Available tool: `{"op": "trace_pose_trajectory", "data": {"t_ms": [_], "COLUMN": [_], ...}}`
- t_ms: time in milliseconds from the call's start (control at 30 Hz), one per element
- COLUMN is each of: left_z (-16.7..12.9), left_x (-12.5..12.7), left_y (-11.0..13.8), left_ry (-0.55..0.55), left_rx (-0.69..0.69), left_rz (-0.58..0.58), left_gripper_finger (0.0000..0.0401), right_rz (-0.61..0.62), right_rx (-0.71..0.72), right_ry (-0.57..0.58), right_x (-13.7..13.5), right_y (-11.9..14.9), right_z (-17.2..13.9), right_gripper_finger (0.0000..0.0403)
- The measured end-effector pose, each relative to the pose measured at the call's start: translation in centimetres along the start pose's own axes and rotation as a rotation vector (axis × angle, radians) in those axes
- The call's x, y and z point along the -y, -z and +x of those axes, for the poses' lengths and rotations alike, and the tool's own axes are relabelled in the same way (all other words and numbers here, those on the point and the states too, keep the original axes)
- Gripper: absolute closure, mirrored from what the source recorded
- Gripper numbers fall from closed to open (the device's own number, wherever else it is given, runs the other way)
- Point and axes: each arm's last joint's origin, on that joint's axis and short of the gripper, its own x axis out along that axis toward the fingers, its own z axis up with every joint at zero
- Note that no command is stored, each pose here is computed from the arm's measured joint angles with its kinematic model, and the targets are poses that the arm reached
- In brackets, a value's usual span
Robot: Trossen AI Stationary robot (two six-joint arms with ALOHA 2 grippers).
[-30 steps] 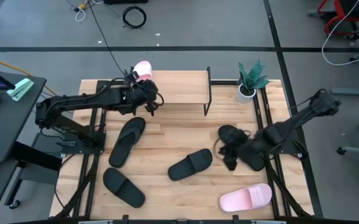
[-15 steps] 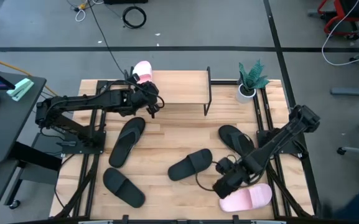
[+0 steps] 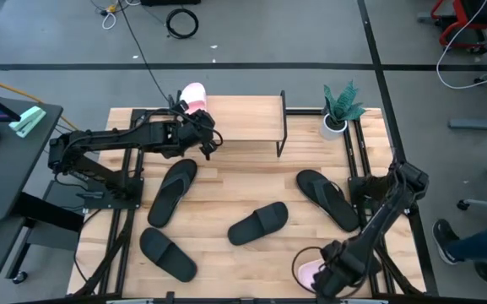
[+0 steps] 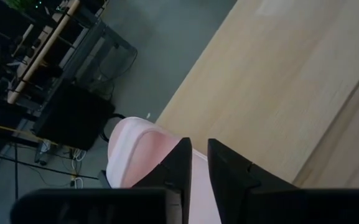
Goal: Pick and place slides into the shelf
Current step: Put the pink slides on the shelf
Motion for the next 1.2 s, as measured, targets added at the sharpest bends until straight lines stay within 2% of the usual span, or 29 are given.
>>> {"op": "trace_pose_trajectory", "data": {"t_ms": [167,367,633,767,900,1200], "left_z": [0.0,0.0,0.0,0.0,0.0,0.0], "left_x": [0.0,0.0,0.0,0.0,0.0,0.0], "left_y": [0.0,0.0,0.0,0.0,0.0,0.0], "left_ry": [0.000,0.000,0.000,0.000,0.000,0.000], "left_rx": [0.000,0.000,-0.001,-0.001,-0.001,-0.001], "left_rz": [-0.004,-0.003,-0.003,-0.003,-0.002,-0.007], "left_gripper_finger": [0.0348,0.0345,0.0352,0.0352,0.0349,0.0357], "right_rz": [-0.008,-0.038,-0.069,-0.070,-0.063,-0.056], "right_rx": [0.037,0.195,0.298,0.303,0.340,0.337], "right_ry": [0.025,-0.055,0.034,0.018,-0.046,-0.006], "right_x": [-0.2,-0.5,0.6,0.4,0.0,0.4], "right_y": [0.2,-0.6,-1.2,-1.2,-1.2,-1.8], "right_z": [1.2,0.9,0.8,0.8,0.8,1.9], "right_gripper_finger": [0.0317,0.0316,0.0316,0.0316,0.0316,0.0317]}}
